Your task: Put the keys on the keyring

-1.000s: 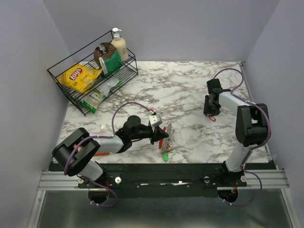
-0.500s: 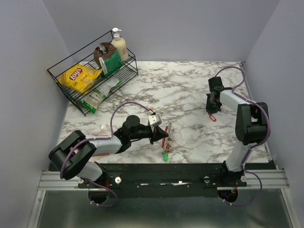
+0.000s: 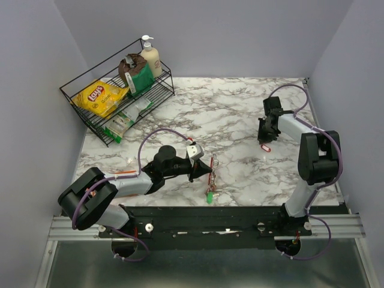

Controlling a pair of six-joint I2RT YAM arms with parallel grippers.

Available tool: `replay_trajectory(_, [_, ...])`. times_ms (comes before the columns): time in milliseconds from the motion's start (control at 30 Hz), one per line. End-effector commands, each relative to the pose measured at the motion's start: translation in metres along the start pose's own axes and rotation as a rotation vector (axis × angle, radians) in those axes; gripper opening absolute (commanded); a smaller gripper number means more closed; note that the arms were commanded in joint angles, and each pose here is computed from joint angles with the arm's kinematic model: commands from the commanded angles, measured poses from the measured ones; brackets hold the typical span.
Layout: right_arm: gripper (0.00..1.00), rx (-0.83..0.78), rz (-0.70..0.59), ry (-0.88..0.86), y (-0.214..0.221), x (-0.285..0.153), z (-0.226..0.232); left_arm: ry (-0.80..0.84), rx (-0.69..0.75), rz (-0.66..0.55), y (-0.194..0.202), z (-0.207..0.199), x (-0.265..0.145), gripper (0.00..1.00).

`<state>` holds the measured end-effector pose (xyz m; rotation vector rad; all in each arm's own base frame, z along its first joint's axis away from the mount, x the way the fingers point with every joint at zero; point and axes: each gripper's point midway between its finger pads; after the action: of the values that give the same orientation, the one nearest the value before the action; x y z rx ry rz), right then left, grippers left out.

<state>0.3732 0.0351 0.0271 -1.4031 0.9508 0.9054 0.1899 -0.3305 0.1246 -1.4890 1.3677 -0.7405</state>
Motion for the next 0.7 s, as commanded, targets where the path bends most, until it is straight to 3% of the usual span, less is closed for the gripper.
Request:
replay_trajectory(0, [0.01,-0.043,-0.062,-0.124,-0.006,-0.025,0.027,-0.014,0.043,-0.038,-0.013,0.0,0.0,0.0])
replay_trajectory(300, [0.01,-0.084,-0.062,-0.433,0.024,-0.063,0.091,-0.024,0.043,-0.036,-0.012,0.001,0.0,0.0])
replay_trajectory(433, [0.02,-0.09,-0.043,-0.415,0.034,-0.06,0.087,-0.025,0.045,-0.038,-0.012,0.0,0.0,0.0])
replay_trajectory(567, [0.28,-0.104,-0.036,-0.429,0.035,-0.058,0.089,-0.026,0.039,-0.033,-0.011,0.001,0.001,0.0])
replay_trajectory(667, [0.39,-0.106,-0.069,-0.437,0.029,-0.064,0.09,-0.024,0.04,-0.035,-0.012,0.0,0.001,0.0])
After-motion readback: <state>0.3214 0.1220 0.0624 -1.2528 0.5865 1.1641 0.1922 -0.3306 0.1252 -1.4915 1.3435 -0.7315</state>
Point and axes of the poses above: each gripper's point midway between its finger pads, its own x axis out along the fingers, its own z axis along the line the jaws close on, y = z × x, and after that the axes turned 9 degrees about -x, right-handed
